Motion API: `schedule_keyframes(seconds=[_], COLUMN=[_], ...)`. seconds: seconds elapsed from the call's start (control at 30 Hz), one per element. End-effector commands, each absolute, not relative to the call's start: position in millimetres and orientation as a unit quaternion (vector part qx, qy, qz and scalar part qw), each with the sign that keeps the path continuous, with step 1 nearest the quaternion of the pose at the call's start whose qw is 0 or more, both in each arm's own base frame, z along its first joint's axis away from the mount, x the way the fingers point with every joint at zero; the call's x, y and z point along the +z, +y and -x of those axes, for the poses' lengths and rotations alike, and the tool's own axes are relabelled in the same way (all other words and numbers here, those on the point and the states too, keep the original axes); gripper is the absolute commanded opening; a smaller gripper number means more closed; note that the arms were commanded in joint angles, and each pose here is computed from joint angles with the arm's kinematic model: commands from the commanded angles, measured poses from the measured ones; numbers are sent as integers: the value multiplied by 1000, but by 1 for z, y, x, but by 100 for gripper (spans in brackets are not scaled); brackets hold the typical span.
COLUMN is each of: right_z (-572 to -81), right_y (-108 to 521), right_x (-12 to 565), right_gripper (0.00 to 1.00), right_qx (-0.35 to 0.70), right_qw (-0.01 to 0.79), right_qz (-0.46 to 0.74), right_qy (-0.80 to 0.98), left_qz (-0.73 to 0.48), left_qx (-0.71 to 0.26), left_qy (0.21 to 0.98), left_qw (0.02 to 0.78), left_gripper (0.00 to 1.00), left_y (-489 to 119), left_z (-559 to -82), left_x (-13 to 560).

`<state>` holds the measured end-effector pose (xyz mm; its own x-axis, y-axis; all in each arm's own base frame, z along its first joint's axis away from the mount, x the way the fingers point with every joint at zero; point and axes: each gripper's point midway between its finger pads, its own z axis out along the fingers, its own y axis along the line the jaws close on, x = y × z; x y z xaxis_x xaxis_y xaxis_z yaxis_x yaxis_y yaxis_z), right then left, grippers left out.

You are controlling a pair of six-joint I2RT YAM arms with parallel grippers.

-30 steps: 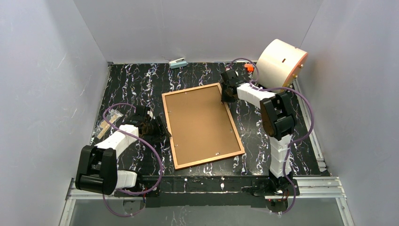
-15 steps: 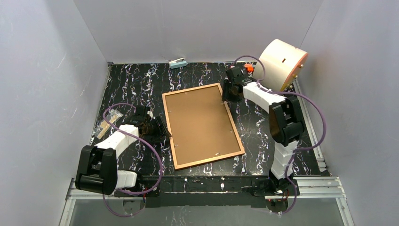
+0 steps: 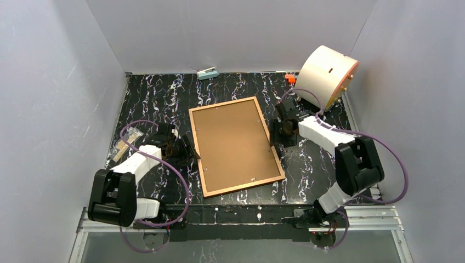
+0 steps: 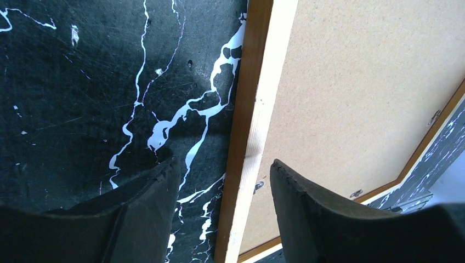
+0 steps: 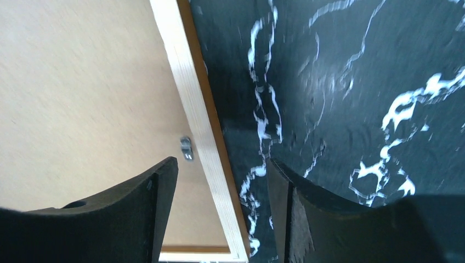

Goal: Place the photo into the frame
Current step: Install the photo frame at the center of the board.

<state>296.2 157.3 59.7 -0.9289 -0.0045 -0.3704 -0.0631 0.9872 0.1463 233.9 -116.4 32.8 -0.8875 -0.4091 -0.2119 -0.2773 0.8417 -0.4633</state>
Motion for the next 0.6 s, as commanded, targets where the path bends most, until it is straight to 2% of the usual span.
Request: schedule_keyframes(seconds=[0.0,0.57], right_z=[-272,-275], right_y=[159,182], right_x=[60,33], right_gripper=[70,71], right_qx=[107,130], right_qw=[167,141], right_qz=[22,21], right_qy=[980,981], left_qz=[181,182], left_qx=[-211,-209], left_qy=[950,951], left_qw=[143,139], left_gripper=[59,59], left_y=[-115,-115], left_z=[-225,-224], left_x=[30,28])
